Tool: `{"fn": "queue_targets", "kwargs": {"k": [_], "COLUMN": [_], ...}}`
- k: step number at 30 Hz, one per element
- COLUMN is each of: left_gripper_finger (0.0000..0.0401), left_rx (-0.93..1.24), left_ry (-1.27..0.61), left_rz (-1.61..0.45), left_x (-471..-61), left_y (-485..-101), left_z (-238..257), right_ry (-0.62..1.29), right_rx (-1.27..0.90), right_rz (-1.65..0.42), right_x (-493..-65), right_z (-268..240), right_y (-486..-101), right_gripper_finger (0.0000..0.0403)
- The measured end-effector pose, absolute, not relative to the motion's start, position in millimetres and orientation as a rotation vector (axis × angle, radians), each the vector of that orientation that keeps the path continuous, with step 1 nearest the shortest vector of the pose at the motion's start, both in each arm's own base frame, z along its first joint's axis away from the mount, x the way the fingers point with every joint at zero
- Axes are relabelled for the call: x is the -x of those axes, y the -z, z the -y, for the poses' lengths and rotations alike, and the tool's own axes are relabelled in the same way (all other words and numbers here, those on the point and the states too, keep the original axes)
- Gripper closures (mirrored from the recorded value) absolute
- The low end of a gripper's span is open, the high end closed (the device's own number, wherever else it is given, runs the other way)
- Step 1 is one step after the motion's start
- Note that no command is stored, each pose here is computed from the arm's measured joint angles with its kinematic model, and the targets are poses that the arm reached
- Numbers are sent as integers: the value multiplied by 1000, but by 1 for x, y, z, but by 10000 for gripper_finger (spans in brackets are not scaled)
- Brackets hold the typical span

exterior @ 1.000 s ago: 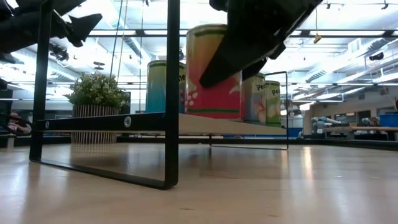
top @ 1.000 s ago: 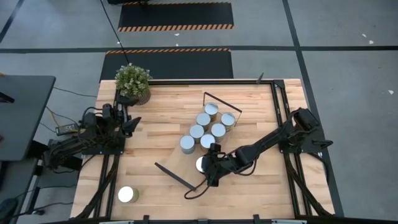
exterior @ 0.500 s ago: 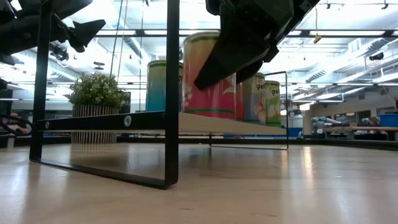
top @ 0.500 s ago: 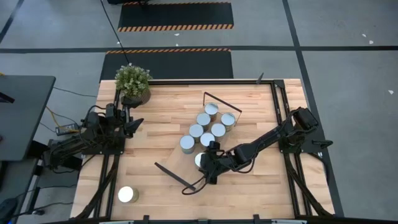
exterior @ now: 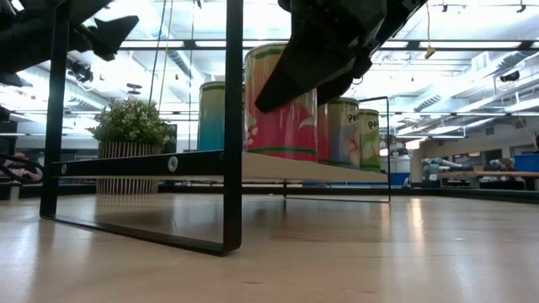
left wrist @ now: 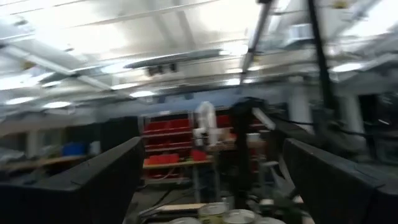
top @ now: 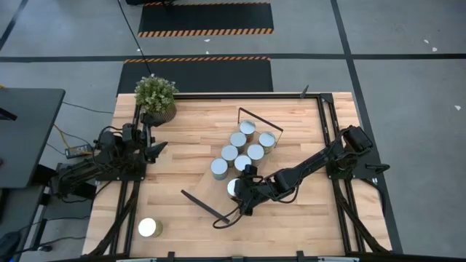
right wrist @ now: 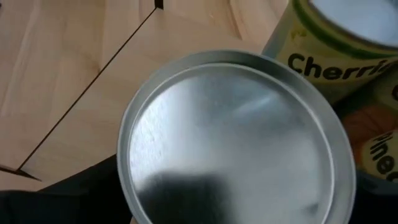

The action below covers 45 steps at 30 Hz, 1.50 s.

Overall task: Pick and place cans onto a shelf
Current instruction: Put the canned corn on the shelf

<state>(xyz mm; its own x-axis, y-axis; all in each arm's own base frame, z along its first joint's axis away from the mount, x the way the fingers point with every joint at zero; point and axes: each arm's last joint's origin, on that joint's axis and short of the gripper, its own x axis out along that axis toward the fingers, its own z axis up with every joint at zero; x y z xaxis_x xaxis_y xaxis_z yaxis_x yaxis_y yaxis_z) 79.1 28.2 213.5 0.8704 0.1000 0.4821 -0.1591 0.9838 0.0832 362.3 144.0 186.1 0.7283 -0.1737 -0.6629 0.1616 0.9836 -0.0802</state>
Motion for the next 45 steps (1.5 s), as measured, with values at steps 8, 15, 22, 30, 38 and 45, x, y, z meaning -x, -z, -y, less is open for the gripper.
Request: {"fn": "queue_targets", "kwargs": {"k": [8,15,22,30,38,45], "left_gripper_finger": [13,13,13,13,13,13], "left_rx": [-232,-216,-217,-226,-228,-230], "left_ry": [-88,-103,-103,-102,-102,-103], "left_rz": [503,500,503,526,531,532], "left_x": [-79,-79,-79,-77,-77,-77], "left_y": [-215,-214,-215,-217,-217,-217], "left_z": [-26,-26,-26,-26,-26,-26], "right_ry": [218,221,218,232,237,231], "right_rx": [44,34,19,79,175,202], "right_rz": [-688,-675,-657,-633,-643,-604], "right_x": [-363,-365,-367,-373,-377,-384], "right_z": [-146,-145,-146,-148,-137,-141], "right_y": [-189,-190,-195,-209,-209,-229], "right_gripper_finger": [37,37,37,37,37,37]}}
